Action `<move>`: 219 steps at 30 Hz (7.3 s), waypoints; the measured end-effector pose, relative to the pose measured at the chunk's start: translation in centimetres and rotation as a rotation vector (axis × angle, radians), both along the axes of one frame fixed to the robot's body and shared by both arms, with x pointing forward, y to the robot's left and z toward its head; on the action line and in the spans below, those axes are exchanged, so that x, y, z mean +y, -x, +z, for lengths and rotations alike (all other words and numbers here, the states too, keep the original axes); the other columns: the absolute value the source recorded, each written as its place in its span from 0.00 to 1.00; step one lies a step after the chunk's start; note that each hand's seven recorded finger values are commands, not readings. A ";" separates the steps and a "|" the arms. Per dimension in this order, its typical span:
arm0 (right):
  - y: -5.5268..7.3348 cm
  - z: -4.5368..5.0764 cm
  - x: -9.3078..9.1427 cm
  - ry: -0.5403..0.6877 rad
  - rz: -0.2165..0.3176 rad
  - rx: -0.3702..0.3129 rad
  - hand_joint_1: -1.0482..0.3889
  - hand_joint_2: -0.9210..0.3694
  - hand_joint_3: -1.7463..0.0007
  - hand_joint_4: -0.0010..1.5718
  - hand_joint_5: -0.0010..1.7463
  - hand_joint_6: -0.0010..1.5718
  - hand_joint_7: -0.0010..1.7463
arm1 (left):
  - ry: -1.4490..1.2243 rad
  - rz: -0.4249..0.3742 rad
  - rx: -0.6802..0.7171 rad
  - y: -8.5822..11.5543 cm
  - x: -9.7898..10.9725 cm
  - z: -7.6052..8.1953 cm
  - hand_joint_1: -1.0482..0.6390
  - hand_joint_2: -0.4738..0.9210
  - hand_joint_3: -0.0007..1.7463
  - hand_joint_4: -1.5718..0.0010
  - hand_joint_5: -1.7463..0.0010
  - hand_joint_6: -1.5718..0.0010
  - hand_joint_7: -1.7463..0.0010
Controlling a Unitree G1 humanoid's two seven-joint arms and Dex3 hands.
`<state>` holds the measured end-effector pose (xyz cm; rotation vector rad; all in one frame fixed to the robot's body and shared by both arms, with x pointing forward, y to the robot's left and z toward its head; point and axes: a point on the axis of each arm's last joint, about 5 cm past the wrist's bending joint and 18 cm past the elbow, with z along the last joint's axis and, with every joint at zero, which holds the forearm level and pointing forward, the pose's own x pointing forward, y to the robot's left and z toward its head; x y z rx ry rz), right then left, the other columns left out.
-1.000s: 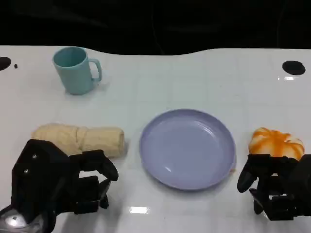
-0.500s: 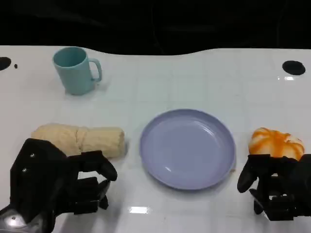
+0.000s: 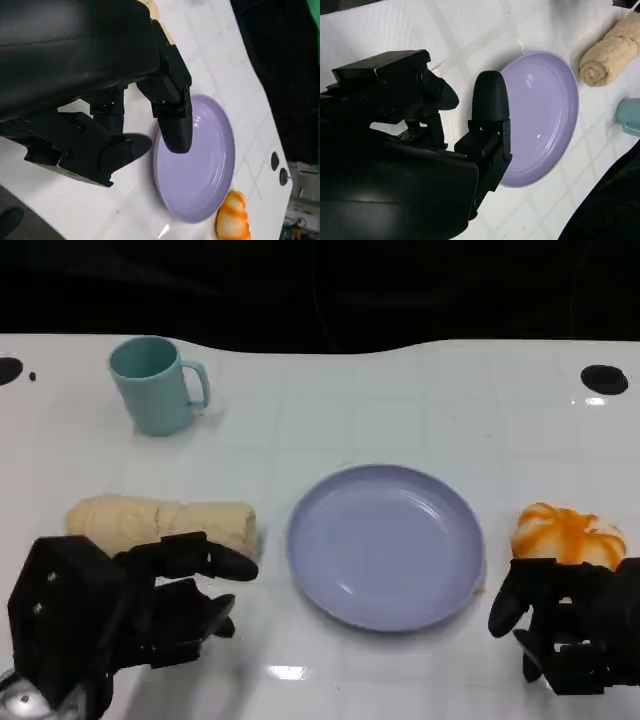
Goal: Grasp the towel on the left side of the plate with the left hand and place it into the plate.
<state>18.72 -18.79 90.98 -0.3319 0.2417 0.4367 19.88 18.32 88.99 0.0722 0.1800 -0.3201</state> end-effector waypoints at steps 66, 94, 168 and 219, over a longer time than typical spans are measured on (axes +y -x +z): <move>0.6 0.36 0.5 -0.005 0.016 -0.023 0.78 0.18 0.46 0.42 0.95 0.43 0.82 | -1.384 -0.383 -0.174 -11.6 -3.1 -0.3 0.45 1.00 0.03 0.49 0.33 0.25 0.96; 0.7 0.32 0.5 -0.009 0.016 -0.027 0.79 0.17 0.46 0.42 0.95 0.43 0.82 | -1.141 -0.061 -0.575 -10.6 -5.0 -0.7 0.48 0.99 0.10 0.49 0.00 0.56 0.25; 0.7 0.55 0.5 -0.039 0.023 0.010 0.80 0.15 0.48 0.40 0.96 0.41 0.83 | -0.242 -0.382 -0.409 -7.7 -3.1 4.7 0.44 1.00 0.12 0.49 0.46 0.36 0.88; 0.7 0.57 0.2 -0.041 0.024 -0.006 0.80 0.14 0.48 0.41 0.97 0.41 0.84 | 0.228 -0.087 0.145 0.7 -0.1 0.4 0.54 0.81 0.60 0.54 0.00 0.59 0.09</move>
